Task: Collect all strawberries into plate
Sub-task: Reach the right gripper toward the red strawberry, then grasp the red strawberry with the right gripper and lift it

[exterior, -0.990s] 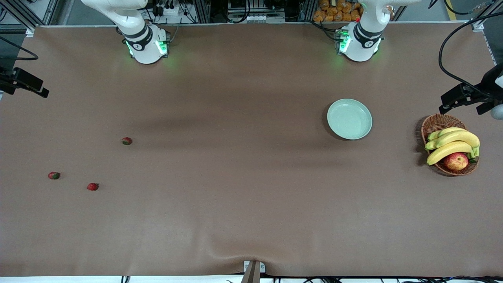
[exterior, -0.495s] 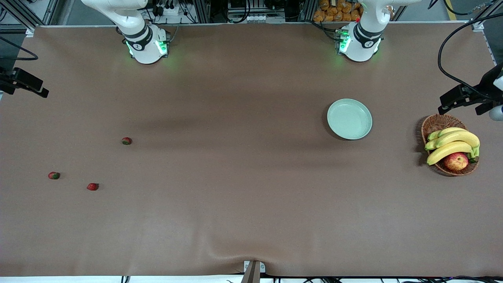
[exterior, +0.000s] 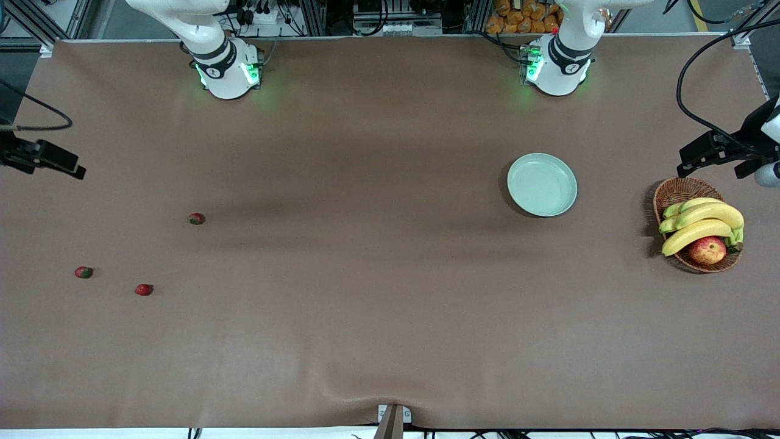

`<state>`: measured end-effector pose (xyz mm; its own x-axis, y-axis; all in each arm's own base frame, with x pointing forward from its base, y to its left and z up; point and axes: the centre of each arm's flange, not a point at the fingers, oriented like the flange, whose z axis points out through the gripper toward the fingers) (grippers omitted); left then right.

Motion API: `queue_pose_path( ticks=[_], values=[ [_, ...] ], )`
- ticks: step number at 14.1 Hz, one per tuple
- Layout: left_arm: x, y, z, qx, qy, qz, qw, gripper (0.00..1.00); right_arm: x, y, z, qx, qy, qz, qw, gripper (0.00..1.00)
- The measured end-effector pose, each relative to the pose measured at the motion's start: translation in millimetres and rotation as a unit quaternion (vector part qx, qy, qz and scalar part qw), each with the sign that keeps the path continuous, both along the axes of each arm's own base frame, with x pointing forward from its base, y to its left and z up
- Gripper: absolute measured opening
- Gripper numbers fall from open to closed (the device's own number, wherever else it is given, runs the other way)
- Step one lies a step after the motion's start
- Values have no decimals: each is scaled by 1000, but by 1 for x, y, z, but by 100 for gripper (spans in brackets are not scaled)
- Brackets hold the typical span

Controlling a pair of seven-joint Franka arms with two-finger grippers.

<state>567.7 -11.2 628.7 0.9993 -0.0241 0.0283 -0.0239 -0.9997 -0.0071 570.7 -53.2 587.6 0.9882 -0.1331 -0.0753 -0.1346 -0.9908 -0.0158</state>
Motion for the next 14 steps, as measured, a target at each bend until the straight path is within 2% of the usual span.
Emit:
queue_pose_path(
  ticks=[5,8,10,14],
  values=[
    [1,1,-2,0,2,1,1000,100,60,-4,-105,-5,8,-1,1000,100],
    [3,0,-7,-3,7,0,1000,100,88,-19,-168,-12,-4,-10,1000,100],
    [5,-2,-12,-7,11,0,1000,100,98,-46,-202,-17,-13,-27,999,100],
    [7,-1,-16,-8,14,1,1000,100,105,-59,-252,-53,9,23,998,100]
  ],
)
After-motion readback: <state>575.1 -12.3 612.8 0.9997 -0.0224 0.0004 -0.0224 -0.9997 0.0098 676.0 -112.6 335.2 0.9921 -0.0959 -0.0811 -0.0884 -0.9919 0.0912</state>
